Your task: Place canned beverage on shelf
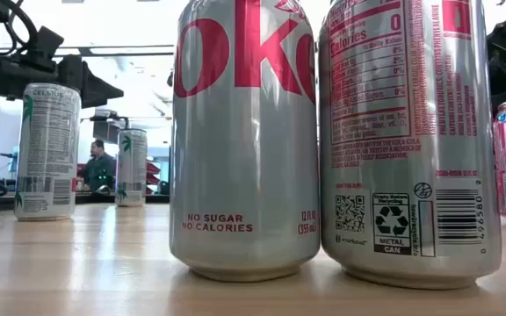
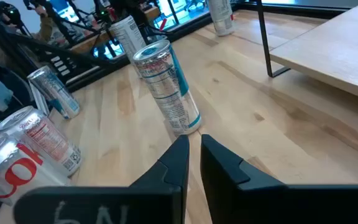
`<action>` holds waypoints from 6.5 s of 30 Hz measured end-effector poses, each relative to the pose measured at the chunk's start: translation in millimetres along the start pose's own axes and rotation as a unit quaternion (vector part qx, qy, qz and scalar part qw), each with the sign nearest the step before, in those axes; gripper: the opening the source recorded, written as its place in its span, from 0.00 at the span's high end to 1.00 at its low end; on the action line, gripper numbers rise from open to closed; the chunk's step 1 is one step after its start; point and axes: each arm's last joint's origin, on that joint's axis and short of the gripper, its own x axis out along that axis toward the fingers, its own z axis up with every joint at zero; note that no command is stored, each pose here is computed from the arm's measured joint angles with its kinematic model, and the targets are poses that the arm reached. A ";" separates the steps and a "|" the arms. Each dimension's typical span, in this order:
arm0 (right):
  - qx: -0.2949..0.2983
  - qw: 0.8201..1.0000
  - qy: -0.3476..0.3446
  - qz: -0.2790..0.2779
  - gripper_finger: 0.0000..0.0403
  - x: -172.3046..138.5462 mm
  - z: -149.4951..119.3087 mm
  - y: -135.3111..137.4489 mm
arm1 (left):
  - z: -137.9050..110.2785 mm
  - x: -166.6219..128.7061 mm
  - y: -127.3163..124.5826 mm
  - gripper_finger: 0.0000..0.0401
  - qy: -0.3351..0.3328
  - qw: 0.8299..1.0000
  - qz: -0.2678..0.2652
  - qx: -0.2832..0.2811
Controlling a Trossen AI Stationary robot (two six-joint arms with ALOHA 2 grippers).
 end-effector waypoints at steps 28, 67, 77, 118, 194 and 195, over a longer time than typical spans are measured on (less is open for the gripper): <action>0.000 1.000 0.000 0.000 0.93 0.0 0.0 0.1 | 0.0 0.0 0.0 0.06 0.000 1.000 0.000 0.000; 0.000 1.000 0.000 0.000 0.93 0.0 0.0 0.0 | 0.0 0.0 0.0 0.06 0.000 1.000 0.000 0.000; 0.000 1.000 0.000 0.000 0.93 0.0 -0.1 0.0 | 0.0 0.0 0.0 0.06 0.000 1.000 0.000 0.000; 0.000 1.000 0.000 0.000 0.93 0.0 0.0 0.0 | 163.5 -15.0 25.8 0.06 -0.125 0.985 -0.074 -0.096; 0.000 1.000 0.000 0.000 0.93 0.0 0.0 0.0 | 106.7 211.3 52.2 0.06 0.626 0.638 0.324 -0.312; 0.000 1.000 0.000 0.000 0.93 0.0 0.0 0.0 | 103.7 212.8 53.7 0.06 0.624 0.639 0.326 -0.311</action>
